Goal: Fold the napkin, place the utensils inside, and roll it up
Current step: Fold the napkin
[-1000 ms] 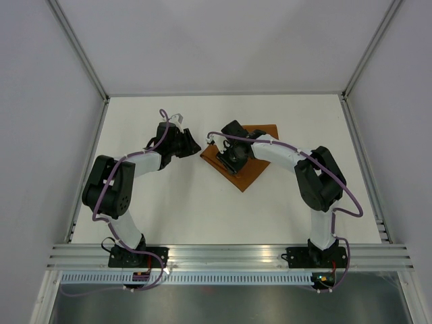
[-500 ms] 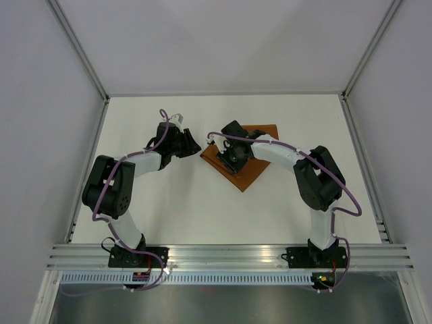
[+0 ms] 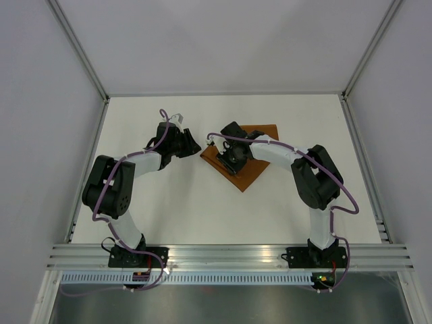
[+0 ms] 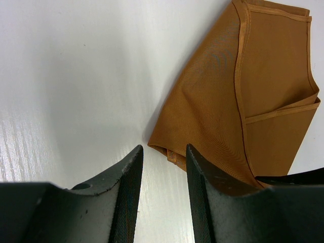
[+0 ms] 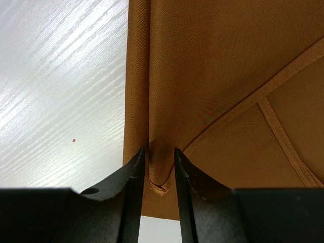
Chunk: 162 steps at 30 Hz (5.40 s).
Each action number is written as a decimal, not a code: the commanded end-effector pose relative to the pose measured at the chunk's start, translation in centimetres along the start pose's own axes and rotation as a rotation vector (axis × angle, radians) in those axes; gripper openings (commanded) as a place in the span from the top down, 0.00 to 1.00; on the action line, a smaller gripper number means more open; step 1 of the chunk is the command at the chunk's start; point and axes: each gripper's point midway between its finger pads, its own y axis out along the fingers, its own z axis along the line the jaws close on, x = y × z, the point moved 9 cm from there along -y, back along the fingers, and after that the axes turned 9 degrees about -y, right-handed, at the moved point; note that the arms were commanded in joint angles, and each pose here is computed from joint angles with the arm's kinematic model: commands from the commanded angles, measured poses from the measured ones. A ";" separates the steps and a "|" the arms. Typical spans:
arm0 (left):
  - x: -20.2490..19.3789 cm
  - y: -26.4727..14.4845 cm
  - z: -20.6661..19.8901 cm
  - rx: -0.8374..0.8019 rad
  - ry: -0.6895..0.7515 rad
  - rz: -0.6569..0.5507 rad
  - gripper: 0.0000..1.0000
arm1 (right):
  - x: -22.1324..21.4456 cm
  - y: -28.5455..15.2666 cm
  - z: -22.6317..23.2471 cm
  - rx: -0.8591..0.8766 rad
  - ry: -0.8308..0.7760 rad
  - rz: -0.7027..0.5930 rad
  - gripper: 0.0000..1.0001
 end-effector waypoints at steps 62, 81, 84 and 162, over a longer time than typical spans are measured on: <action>3.4 -1.1 -1.3 -0.056 -0.040 -0.088 0.54 | 2.6 -3.1 2.6 -0.196 -0.108 -0.126 0.39; 6.4 -2.5 -1.1 -0.083 -0.051 -0.139 0.53 | 3.6 1.9 3.0 -0.319 -0.135 -0.087 0.35; 6.4 -2.5 -0.9 -0.085 -0.055 -0.137 0.53 | 3.4 2.2 3.3 -0.304 -0.130 -0.085 0.39; 1.1 8.5 -1.7 -0.067 0.021 0.128 0.66 | -13.0 -4.1 -10.1 -0.334 0.351 0.111 0.79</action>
